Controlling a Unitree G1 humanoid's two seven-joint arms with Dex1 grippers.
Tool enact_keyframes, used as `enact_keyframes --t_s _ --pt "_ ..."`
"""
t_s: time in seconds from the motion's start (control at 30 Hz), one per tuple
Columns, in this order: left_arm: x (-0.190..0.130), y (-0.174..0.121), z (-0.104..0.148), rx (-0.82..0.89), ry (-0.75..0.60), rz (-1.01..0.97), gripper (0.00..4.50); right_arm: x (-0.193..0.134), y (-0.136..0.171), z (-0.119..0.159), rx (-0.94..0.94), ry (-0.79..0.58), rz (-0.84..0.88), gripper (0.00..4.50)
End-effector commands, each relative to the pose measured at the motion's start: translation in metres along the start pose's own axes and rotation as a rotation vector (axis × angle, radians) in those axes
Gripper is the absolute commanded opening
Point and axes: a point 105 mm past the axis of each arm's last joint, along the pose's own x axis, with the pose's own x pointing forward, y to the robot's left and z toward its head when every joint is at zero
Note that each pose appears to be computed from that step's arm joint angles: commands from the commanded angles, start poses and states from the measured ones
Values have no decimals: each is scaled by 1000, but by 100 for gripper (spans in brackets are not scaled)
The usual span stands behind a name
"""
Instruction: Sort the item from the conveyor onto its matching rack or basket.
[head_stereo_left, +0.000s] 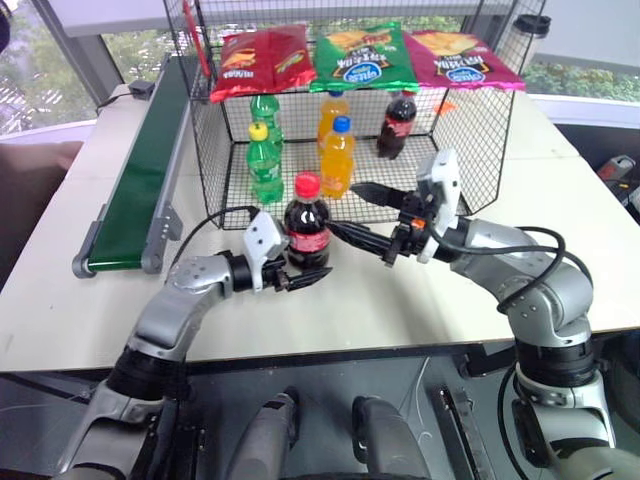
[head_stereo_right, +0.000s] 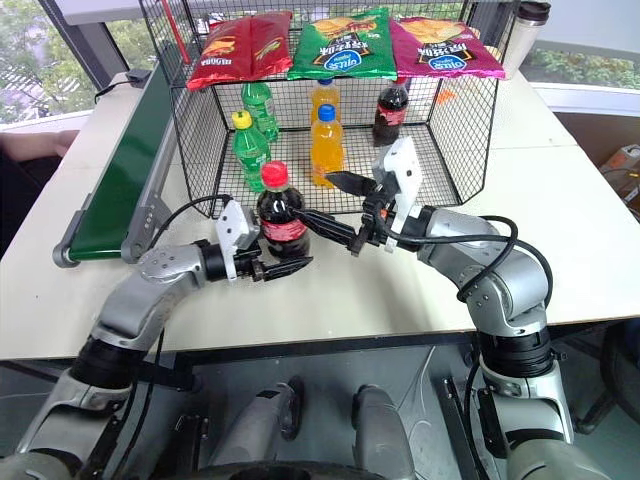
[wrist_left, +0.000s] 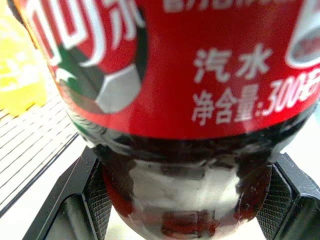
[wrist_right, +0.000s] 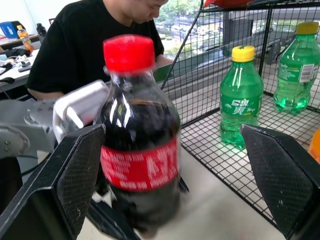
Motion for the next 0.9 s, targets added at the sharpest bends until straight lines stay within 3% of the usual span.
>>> enact_keyframes --t_s 0.03,0.33,0.43,0.6,0.8,0.83,0.87,0.9 --pt "13 -5 21 97 -70 -46 301 0 5 20 -54 -56 9 450" --pt "32 -11 22 114 -94 -83 301 5 7 23 -62 -61 12 450" --pt "35 -11 26 110 -107 -78 301 7 6 24 -55 -65 9 366" --pt "36 -2 32 76 -138 -26 301 10 8 21 -45 -51 19 122" --pt "37 13 39 48 -168 75 301 11 6 20 -33 -44 6 118" --pt "36 14 40 38 -177 78 407 11 6 21 -31 -45 4 118" --pt "36 15 42 29 -187 79 441 11 5 21 -30 -46 2 118" --pt "36 17 44 24 -195 86 448 11 5 21 -29 -48 -1 118"
